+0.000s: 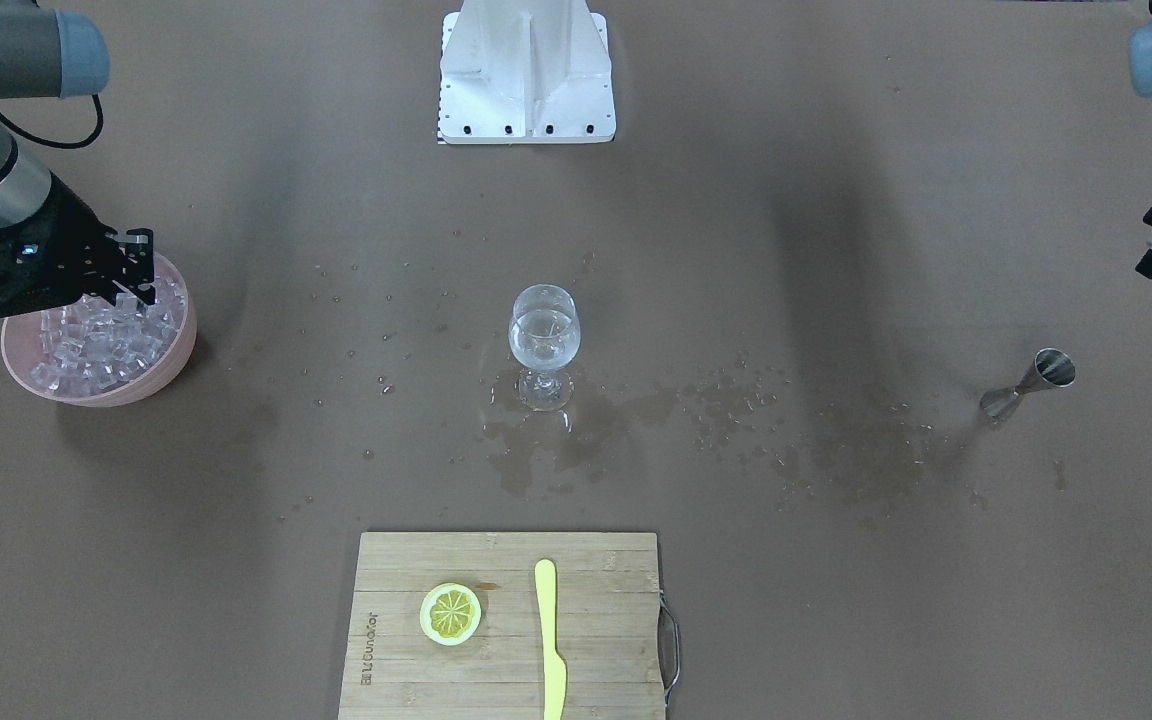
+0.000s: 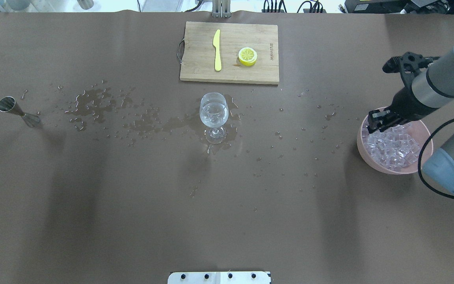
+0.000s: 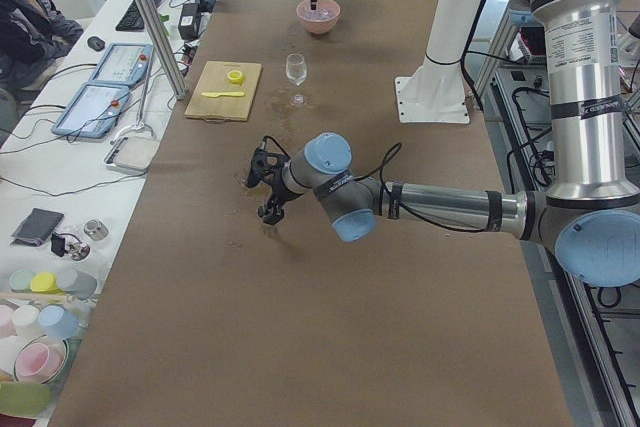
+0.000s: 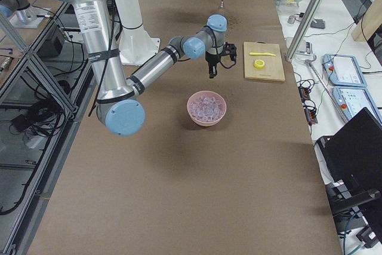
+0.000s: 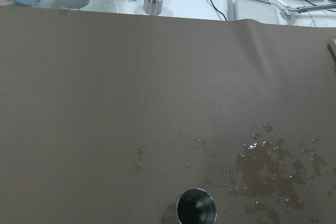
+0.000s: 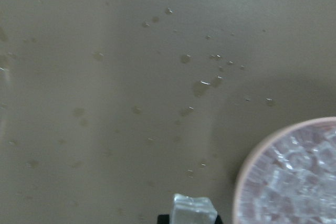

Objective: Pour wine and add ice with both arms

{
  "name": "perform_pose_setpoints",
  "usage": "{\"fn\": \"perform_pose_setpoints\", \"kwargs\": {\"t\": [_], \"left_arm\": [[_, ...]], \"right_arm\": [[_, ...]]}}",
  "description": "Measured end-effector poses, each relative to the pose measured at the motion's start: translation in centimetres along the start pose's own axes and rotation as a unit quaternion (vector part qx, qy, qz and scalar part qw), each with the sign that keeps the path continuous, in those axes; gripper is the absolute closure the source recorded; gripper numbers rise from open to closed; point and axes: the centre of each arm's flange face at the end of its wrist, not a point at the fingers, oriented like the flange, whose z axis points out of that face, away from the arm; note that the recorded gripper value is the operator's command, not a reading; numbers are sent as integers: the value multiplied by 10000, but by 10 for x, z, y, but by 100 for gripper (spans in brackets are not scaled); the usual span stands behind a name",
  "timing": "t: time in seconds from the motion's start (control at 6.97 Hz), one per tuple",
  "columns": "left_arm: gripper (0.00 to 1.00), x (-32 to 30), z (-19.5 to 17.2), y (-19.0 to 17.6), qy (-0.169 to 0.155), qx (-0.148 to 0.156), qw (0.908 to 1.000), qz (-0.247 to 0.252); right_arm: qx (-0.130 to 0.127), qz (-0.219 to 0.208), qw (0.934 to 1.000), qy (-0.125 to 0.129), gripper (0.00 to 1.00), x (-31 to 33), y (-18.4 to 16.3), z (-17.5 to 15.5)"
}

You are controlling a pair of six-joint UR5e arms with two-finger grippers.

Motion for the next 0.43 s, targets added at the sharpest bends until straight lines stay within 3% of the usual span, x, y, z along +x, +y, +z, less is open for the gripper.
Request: {"fn": "perform_pose_setpoints", "kwargs": {"t": [0.43], "left_arm": [[1, -6, 6, 0, -19, -57, 10000, 11]], "right_arm": [[176, 1029, 9939, -341, 100, -186, -47, -24]]}}
